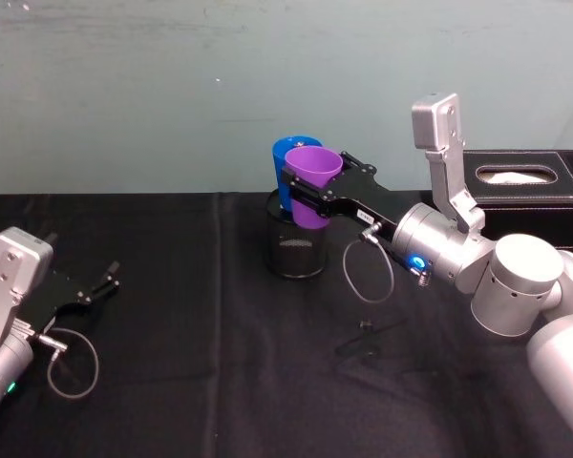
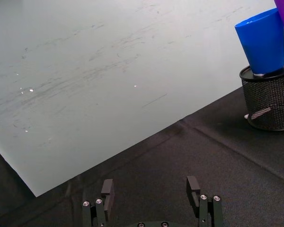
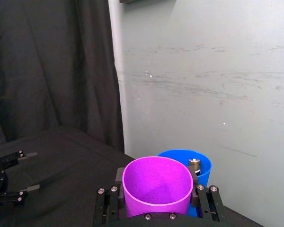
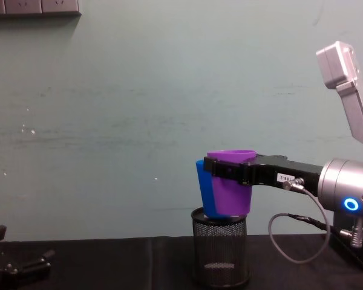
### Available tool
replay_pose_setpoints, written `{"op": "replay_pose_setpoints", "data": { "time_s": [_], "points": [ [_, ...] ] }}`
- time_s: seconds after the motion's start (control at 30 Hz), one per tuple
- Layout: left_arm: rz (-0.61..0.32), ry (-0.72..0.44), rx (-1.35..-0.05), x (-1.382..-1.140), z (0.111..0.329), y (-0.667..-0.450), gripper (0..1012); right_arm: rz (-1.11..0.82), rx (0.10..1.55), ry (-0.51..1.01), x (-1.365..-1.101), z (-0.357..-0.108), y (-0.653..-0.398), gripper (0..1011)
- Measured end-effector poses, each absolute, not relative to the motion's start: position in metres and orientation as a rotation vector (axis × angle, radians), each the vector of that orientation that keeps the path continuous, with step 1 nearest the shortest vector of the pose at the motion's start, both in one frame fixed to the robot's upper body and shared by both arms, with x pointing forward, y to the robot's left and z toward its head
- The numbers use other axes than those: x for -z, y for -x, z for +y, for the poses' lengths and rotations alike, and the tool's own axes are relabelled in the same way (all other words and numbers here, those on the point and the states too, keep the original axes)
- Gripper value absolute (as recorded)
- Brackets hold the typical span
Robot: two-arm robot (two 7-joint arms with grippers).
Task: Pick up one cup with a gripper and tap it against the other cup.
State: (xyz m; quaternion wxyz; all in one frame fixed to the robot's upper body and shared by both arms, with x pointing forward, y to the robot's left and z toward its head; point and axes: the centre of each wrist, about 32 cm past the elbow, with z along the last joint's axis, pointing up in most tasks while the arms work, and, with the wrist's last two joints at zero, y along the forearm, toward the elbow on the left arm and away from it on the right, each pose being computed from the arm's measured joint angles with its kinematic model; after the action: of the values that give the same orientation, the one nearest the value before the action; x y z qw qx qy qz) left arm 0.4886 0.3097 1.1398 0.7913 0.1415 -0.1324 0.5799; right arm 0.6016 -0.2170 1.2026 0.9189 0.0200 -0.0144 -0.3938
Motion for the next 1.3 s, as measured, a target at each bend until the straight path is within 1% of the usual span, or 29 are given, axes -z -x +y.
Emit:
{"op": "replay_pose_setpoints", "data": {
  "time_s": [1.3],
  "points": [
    [-0.285,-0.304,-1.248,-1.1398,0.3096,-0.4886,1000,-0.030,0.810,-0.041,-1.2026,-0.2170,-0.6016,746]
  ]
}}
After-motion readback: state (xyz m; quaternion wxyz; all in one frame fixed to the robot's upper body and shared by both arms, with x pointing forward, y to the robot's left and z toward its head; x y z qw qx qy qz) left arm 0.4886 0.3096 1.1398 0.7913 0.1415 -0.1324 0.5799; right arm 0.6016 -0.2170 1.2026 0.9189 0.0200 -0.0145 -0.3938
